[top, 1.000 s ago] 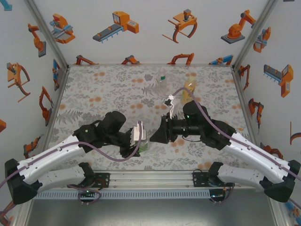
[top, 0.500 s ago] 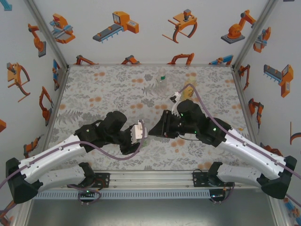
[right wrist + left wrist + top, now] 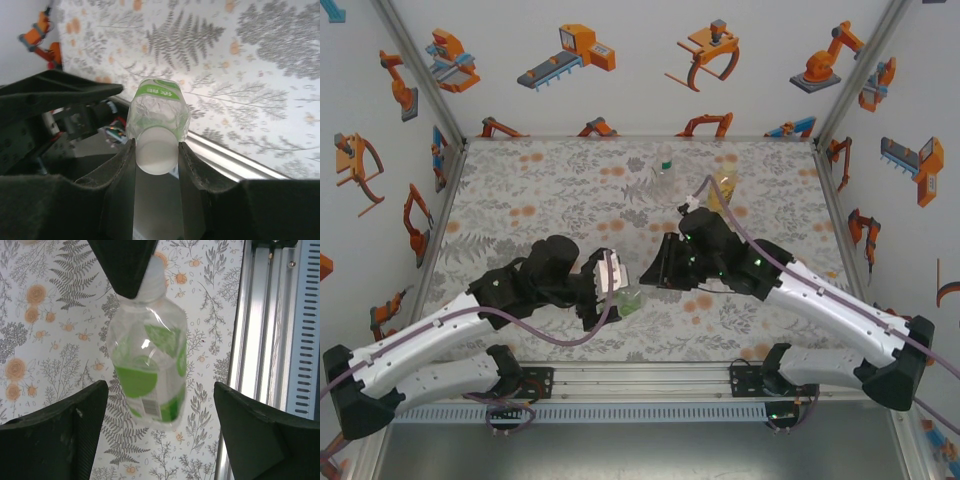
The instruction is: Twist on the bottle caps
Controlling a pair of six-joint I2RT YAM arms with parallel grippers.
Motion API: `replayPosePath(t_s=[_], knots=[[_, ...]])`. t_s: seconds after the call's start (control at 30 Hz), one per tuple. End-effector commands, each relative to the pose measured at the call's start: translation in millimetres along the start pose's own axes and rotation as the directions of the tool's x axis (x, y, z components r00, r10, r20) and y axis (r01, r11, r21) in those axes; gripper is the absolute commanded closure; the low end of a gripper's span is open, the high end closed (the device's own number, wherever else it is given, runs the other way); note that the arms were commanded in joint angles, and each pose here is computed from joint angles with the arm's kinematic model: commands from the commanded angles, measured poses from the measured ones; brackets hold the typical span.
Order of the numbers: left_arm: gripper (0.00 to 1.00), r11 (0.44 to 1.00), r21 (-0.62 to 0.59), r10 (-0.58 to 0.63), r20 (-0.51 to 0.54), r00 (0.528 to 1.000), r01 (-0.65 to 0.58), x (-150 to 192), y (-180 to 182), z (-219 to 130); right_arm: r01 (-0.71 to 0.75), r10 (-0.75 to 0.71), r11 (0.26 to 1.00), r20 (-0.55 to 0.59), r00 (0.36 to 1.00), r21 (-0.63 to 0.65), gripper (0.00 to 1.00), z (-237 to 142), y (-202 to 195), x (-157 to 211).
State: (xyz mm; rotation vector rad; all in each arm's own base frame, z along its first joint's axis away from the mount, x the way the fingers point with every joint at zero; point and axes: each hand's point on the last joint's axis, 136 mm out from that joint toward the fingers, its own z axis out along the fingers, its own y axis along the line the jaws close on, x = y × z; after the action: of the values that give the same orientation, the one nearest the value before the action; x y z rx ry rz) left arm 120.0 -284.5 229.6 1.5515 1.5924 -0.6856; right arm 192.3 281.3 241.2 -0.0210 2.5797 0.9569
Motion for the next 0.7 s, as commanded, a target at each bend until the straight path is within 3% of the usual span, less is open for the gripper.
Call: replayPosePath(t_s=[0.0,0.13,0.47,0.67], knots=[[0.21,1.0,-0.007,-0.013,0.004,1.0,0.013,3,-2,-2,0.102,-0.107,0.989,0.041,0.993,0.108,1.0,-11,-11,-21],[0.2,0.999,-0.044,-0.027,0.001,1.0,0.027,6,2,-7,0.179,-0.191,0.957,0.028,0.981,0.226,1.0,-6,-32,-46],[0.2,0.959,-0.237,-0.154,0.027,0.988,0.156,17,28,-25,0.23,-0.26,0.907,0.038,0.965,0.352,1.0,3,-64,-136],[0.2,0.932,-0.276,-0.229,0.056,0.972,0.236,26,30,-30,0.274,-0.293,0.88,-0.01,0.956,0.388,1.0,23,-71,-176]])
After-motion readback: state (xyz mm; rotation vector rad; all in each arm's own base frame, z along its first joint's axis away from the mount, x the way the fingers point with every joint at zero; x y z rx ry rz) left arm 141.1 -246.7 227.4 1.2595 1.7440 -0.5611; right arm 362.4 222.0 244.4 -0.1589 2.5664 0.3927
